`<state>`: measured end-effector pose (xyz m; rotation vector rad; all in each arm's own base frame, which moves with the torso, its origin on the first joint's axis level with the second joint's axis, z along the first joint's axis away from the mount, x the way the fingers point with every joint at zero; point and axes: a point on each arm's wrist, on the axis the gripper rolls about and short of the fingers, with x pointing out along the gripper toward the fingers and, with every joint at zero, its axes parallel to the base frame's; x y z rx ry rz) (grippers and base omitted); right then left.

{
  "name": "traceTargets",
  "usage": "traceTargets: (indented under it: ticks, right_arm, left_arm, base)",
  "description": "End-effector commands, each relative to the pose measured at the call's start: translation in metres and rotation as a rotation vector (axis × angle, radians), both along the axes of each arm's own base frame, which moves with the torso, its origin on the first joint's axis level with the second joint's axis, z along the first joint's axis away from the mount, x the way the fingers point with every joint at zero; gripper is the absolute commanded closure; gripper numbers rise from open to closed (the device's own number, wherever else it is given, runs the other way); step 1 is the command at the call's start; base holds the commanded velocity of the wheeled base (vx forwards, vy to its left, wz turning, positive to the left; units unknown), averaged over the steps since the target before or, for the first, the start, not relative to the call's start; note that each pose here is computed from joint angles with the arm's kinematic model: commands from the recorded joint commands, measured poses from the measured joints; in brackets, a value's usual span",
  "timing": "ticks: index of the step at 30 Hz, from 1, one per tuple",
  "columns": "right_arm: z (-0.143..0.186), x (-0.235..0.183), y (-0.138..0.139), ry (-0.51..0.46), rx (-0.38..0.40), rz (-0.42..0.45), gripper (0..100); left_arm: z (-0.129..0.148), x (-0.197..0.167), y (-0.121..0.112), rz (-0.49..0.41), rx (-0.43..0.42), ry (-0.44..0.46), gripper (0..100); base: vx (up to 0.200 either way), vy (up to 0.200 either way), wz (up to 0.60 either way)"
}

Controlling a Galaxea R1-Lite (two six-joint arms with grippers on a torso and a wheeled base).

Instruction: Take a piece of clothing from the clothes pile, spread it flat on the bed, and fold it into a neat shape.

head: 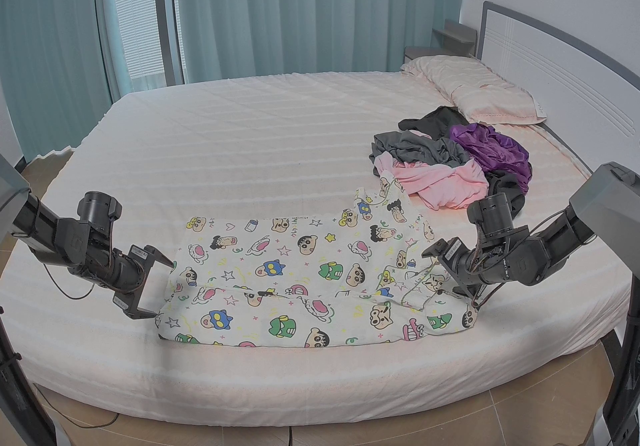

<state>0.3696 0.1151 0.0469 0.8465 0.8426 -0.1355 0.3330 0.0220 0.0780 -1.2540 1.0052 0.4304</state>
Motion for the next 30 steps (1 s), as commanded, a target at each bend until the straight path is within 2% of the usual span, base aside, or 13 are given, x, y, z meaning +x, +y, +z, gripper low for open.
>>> traceTargets:
  ticks: [1, 11, 12, 24, 30]
  right_arm:
    - [-0.015, 0.004, 0.003, 0.021, -0.021, 0.005, 0]
    - [-0.025, 0.017, 0.006, 0.004, -0.042, 0.019, 0]
    - [-0.025, 0.019, 0.006, -0.001, -0.043, 0.018, 100]
    - [-0.025, 0.018, 0.003, -0.001, -0.06, -0.002, 100]
    - [-0.009, 0.013, 0.002, -0.026, -0.052, -0.002, 100]
  left_arm:
    - [0.002, -0.003, -0.003, -0.007, -0.003, -0.001, 0]
    - [0.002, -0.003, -0.004, -0.026, -0.033, -0.003, 0]
    - [0.002, -0.003, -0.004, -0.027, -0.034, -0.003, 0]
    - [0.0, -0.003, -0.004, -0.027, -0.034, 0.001, 0]
    - [0.0, -0.003, -0.003, -0.025, -0.035, 0.003, 0]
  base:
    - [0.0, 0.0, 0.0]
    - [0.0, 0.0, 0.0]
    - [0.0, 0.0, 0.0]
    - [0.0, 0.0, 0.0]
    - [0.0, 0.0, 0.0]
